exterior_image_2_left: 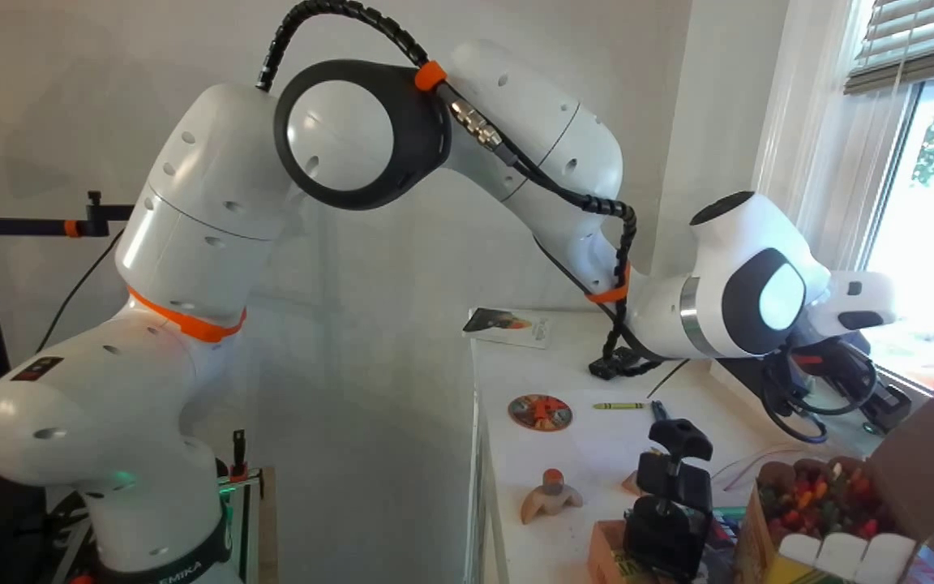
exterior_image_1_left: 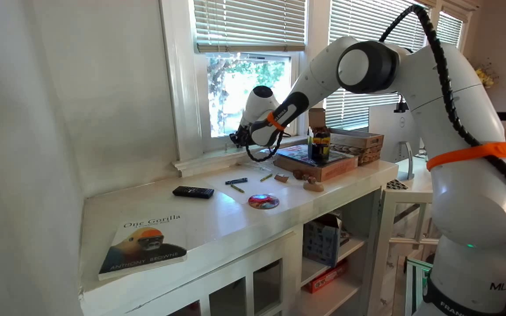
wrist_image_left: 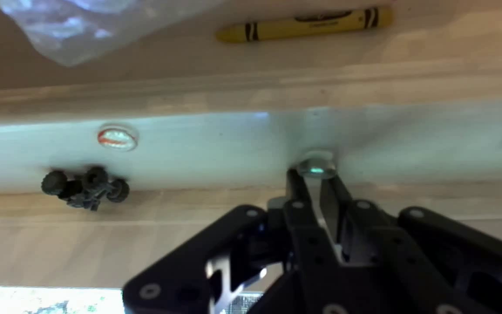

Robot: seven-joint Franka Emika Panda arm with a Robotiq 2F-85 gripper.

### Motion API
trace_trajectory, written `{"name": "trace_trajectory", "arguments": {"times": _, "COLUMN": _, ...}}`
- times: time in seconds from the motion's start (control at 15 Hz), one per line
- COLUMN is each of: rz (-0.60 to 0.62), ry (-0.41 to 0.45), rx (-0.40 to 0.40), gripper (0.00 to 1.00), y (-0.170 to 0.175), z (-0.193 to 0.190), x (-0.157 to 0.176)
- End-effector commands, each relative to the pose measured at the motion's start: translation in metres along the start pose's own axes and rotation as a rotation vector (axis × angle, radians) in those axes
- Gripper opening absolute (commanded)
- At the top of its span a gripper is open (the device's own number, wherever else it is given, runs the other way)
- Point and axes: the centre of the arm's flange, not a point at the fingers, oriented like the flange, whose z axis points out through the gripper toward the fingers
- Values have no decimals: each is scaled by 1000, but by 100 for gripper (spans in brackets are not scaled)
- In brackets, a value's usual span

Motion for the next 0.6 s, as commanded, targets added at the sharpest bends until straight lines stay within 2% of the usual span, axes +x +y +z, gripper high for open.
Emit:
{"name": "trace_trajectory", "arguments": {"times": 0.0, "rz": 0, "ry": -17, "rx": 8, "gripper": 4, "y": 2, "z": 12, "x": 4}}
{"name": "trace_trajectory", "arguments": {"times": 0.2, "rz": 0, "ry": -17, "rx": 5, "gripper": 19, "y": 2, "z": 12, "x": 4}}
{"name": "trace_trajectory", "arguments": {"times": 0.53, "rz": 5, "ry": -7, "rx": 2, "gripper": 58, "y": -1, "z": 11, "x": 5}}
